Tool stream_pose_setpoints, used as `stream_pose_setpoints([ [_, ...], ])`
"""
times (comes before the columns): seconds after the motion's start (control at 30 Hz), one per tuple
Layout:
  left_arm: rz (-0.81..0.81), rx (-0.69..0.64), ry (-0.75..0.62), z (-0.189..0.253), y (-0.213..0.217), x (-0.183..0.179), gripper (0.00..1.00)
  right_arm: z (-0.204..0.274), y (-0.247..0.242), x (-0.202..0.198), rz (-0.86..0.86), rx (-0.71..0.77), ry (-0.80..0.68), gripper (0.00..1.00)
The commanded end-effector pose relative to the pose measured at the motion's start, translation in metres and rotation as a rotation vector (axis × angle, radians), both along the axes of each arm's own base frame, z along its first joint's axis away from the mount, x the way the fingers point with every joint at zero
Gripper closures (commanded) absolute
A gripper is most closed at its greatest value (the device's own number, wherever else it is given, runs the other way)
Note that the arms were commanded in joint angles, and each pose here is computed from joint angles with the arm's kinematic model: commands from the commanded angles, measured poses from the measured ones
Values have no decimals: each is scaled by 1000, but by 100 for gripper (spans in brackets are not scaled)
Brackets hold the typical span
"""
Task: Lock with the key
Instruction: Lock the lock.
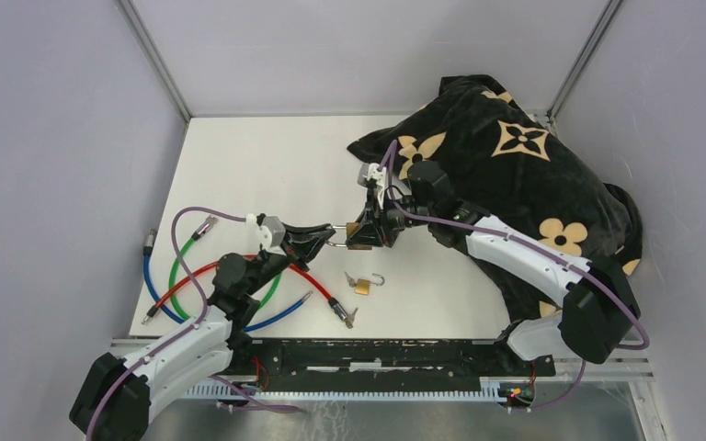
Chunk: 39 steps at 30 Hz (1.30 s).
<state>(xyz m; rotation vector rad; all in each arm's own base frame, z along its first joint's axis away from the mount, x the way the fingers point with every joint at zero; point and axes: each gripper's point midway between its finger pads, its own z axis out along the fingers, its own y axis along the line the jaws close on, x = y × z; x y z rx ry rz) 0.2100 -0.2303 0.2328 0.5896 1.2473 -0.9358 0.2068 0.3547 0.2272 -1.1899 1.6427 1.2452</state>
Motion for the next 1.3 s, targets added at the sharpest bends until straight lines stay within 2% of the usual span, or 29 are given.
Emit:
stream_pose_setpoints([
  [0.0,-428,-11,54,4,-45,-82,98,135,48,35,-16,352,-399,100],
  [0.4,-464,-100,-55,42,-56,-95,98,59,86,59,51,261,-258,100],
  [0.5,-411,-133,-90,53,-51,-88,98,49,82,59,61,235,-258,100],
  [0.63,-368,-155,-202,68,-44,-87,98,36,80,54,87,213,-225,100],
  [0.73,-343,-142,-203,69,-35,-79,98,36,67,48,132,193,-251,100],
  [0.93,-237,-108,-89,49,-8,-52,98,43,26,44,158,162,-382,100],
  [1.03,-243,-82,-76,44,-8,-53,92,49,19,43,159,166,-421,100],
  [1.2,-252,-40,-79,40,-9,-52,91,51,15,37,191,150,-453,100],
  [1.27,-237,-17,-90,38,-8,-49,87,50,13,36,197,133,-462,100],
])
